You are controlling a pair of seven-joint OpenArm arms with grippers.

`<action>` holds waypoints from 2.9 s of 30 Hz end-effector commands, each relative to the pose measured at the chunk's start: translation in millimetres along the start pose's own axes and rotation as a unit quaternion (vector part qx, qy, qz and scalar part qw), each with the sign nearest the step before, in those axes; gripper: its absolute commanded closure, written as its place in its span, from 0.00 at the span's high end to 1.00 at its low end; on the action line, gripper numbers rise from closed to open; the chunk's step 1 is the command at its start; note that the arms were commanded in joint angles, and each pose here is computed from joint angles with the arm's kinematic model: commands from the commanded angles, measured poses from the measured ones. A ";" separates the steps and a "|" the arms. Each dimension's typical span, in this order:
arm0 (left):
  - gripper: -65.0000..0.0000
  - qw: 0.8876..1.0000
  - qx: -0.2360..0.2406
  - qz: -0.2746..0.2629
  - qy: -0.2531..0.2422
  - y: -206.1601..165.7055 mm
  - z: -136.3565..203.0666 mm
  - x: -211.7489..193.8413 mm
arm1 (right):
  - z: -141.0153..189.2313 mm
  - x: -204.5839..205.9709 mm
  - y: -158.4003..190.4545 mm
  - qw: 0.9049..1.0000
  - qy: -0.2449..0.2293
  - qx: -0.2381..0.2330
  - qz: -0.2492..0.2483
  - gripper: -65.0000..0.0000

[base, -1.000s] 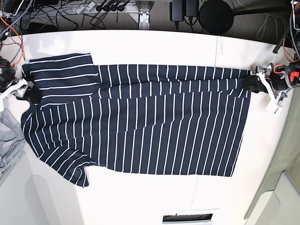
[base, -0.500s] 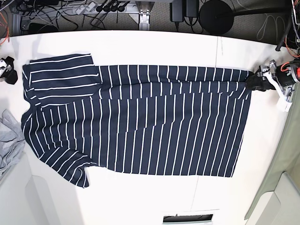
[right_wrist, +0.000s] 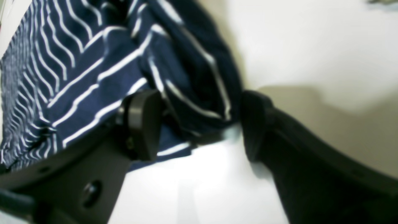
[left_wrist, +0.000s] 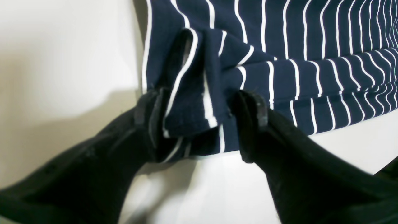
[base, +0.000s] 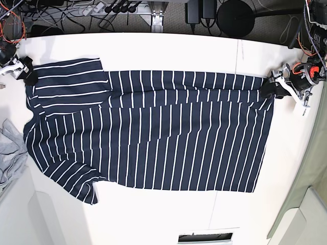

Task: Layout the t-shirt on the table in an organized manner, then fold the t-shirt properly
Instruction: 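Release the folded edge and regrasp the shirt's side edges with both grippers, then pull the folded band taut with both grippers, smoothing it flat, then move both grippers along the shirt sides and grasp the side edges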

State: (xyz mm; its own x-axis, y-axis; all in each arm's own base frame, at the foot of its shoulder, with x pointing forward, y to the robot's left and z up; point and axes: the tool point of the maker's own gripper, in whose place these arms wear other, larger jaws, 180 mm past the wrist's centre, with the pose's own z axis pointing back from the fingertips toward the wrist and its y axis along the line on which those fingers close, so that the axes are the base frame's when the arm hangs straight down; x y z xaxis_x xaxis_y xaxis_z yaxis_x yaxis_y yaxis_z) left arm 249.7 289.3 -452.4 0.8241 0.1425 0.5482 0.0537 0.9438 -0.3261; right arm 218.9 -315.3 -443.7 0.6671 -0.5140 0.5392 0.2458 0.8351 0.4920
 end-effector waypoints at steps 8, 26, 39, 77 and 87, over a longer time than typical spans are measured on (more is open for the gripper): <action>0.00 0.999 0.032 -0.025 0.004 14.9 4.9 3.3 | -25.5 19.3 36.5 0.999 -0.023 0.035 0.016 0.20; 0.00 0.992 0.003 -0.105 0.076 8.8 46.4 -14.9 | 53.9 -28.9 4.9 0.999 0.030 -0.005 0.025 0.00; 0.03 0.992 0.000 -0.102 0.074 7.3 47.1 -18.4 | 62.8 -32.0 1.6 0.999 0.021 -0.013 0.030 0.12; 0.51 0.982 -0.032 -0.176 -0.054 -34.0 60.4 81.0 | -81.9 160.5 10.1 0.989 -0.104 -0.093 0.047 0.37; 0.51 0.991 0.048 -0.067 -0.108 31.5 6.6 144.0 | -99.6 117.4 11.3 0.997 -0.052 -0.057 0.031 0.37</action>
State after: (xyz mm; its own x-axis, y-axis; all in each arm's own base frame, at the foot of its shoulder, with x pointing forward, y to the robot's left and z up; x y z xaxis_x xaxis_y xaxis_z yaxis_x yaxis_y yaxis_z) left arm 354.2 334.2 -399.2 0.7156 0.0658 0.6954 0.0871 0.9794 -0.1823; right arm 359.8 -334.8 -458.2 0.6329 -0.4845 0.6039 0.2962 0.8722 0.3893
